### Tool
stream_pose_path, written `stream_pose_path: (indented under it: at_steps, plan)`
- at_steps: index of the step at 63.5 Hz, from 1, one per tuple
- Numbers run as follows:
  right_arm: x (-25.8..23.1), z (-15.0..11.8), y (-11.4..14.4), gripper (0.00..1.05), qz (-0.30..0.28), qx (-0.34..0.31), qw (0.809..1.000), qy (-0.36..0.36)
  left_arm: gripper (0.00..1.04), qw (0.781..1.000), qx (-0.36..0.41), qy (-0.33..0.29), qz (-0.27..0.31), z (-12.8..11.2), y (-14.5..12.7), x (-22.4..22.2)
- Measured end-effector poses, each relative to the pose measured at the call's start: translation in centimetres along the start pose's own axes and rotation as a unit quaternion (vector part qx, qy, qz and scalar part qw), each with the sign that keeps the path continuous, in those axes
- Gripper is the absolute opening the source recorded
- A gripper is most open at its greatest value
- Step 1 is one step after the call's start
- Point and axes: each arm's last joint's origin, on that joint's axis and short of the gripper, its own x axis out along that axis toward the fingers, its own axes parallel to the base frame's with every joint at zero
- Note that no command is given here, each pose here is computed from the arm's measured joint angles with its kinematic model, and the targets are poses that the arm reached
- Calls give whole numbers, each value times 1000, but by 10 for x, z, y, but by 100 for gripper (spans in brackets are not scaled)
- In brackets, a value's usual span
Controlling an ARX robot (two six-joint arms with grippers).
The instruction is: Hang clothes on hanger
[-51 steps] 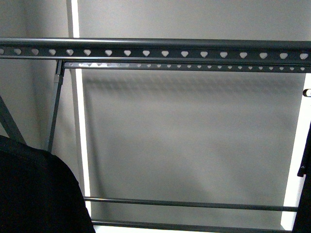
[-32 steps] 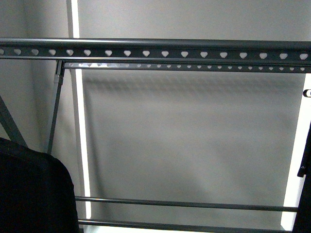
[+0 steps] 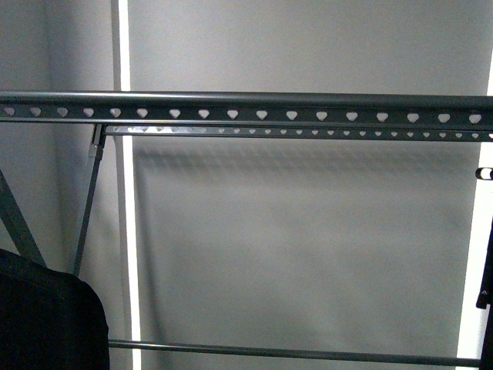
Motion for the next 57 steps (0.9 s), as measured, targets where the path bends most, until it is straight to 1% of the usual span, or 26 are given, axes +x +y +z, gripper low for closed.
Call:
stream_pose_path:
  at_steps: [3,4,5,9,13,15,18,23,30,36,42,50,57]
  plan:
    - [0,0,0,97,0,0,1000,0,98,998,-11,39,53,1,-10,28]
    - [0,0,0,97,0,0,1000,0,98,997,-16,47,62,0,-12,33]
    - [0,0,0,97,0,0,1000,0,98,994,-15,68,80,-2,-16,44]
    - [0,0,0,97,0,0,1000,0,98,985,-23,123,119,-9,-24,70]
    - [0,0,0,97,0,0,1000,0,98,968,-43,182,170,-19,-33,96]
    - [0,0,0,97,0,0,1000,0,98,952,-49,215,213,-27,-40,113]
    - [0,0,0,97,0,0,1000,0,98,936,-61,222,265,-33,-46,129]
    - [0,0,0,97,0,0,1000,0,98,924,-85,212,307,-34,-51,145]
    - [0,0,0,97,0,0,1000,0,98,913,-114,212,330,-32,-57,162]
    - [0,0,0,97,0,0,1000,0,98,909,-132,206,338,-34,-61,173]
    - [0,0,0,97,0,0,1000,0,98,902,-133,217,350,-46,-61,181]
    - [0,0,0,97,0,0,1000,0,98,892,-136,236,360,-68,-57,190]
    - [0,0,0,97,0,0,1000,0,98,891,-141,240,358,-80,-54,192]
